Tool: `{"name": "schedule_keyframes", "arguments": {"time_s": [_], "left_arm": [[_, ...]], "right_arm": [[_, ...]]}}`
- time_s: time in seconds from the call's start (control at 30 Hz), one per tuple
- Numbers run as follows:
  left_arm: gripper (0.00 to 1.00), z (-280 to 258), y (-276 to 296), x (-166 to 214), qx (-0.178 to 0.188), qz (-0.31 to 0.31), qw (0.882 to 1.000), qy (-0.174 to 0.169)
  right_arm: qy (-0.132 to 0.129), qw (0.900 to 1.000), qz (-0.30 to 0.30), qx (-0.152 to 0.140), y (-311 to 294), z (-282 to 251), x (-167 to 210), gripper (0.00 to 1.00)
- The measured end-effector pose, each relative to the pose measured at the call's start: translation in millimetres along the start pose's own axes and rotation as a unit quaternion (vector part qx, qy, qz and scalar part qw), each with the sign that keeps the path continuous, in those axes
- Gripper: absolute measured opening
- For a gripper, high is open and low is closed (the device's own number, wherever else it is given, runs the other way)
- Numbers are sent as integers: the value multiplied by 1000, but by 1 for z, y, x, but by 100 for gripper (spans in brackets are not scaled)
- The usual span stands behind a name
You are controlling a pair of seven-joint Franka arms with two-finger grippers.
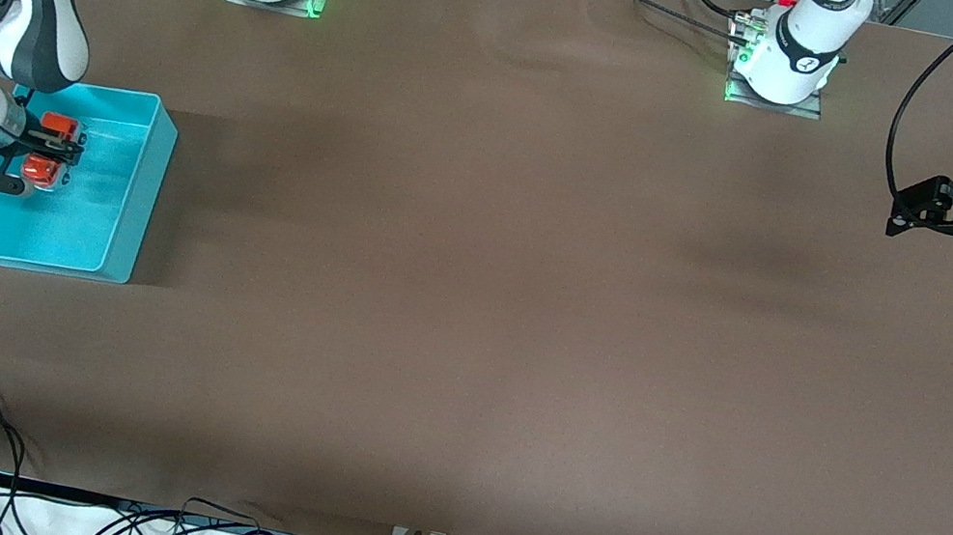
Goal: Wind up bus and store in blue box
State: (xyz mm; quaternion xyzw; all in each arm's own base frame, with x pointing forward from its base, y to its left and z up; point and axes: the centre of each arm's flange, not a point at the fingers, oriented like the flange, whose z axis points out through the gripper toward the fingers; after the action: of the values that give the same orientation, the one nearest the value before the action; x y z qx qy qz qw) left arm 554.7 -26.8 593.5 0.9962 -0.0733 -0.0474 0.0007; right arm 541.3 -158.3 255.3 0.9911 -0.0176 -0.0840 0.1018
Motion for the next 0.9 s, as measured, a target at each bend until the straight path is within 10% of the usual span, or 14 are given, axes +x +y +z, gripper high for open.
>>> {"name": "schedule_keyframes", "arguments": {"time_s": [0.9], "left_arm": [[100, 0, 0, 0, 0, 0, 1000, 0]], "right_arm": [[-24, 999, -28, -11, 5, 70, 4, 57]]}}
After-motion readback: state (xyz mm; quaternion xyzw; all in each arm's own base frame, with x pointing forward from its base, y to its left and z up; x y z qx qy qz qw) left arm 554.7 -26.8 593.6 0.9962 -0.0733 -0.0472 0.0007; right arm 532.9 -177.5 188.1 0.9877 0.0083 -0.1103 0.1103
